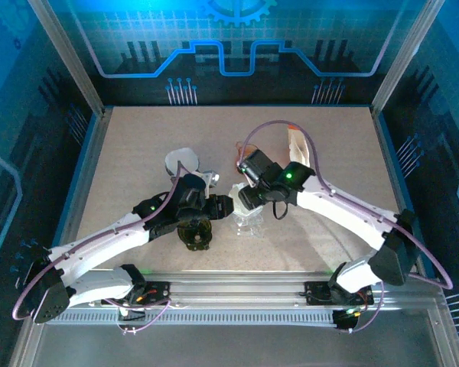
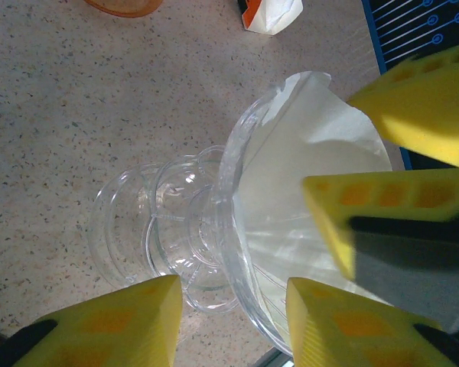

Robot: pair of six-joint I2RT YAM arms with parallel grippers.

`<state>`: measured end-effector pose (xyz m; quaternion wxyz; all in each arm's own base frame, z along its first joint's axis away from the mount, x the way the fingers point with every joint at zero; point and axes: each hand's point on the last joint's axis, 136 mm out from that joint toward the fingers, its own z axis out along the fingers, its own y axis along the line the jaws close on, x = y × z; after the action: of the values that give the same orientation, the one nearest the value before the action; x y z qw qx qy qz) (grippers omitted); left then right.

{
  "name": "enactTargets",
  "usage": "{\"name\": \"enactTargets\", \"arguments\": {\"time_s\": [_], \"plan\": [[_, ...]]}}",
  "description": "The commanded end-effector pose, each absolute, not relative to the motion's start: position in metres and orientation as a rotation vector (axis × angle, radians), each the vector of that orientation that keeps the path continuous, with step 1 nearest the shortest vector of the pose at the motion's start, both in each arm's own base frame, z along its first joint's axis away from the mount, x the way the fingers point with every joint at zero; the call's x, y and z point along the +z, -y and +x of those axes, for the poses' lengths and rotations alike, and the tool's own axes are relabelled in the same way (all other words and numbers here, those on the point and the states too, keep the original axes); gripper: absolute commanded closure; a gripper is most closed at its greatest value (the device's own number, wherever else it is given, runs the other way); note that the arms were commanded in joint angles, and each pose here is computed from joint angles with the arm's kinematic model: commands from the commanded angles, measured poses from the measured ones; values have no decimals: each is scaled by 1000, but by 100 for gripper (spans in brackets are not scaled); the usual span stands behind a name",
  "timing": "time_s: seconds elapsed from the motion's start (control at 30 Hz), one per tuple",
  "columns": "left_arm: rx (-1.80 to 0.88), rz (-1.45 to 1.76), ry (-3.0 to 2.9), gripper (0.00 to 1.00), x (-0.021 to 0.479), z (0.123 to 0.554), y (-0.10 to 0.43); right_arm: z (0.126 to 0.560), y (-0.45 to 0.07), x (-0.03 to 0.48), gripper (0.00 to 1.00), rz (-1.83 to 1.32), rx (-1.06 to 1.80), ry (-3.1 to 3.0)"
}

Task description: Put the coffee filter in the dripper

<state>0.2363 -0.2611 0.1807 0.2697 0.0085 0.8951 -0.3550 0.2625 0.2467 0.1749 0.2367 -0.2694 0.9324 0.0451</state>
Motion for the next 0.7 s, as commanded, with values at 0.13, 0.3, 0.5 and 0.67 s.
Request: {"name": "enactTargets", "arguments": {"time_s": [0.13,0.3,0.5,0.67], "plan": [[-952,22,-2423,59,175,236,260,271,-250,156,40,-762,116,-2610],[-952,24,-2427,60,175,236,260,272,-247,144,40,-774,84,-2636],[-957,26,-2431,61,174,236,262,274,-245,132,40,-786,43,-2661],[-959,28,-2434,61,173,236,263,274,-243,124,40,-793,18,-2675]]}}
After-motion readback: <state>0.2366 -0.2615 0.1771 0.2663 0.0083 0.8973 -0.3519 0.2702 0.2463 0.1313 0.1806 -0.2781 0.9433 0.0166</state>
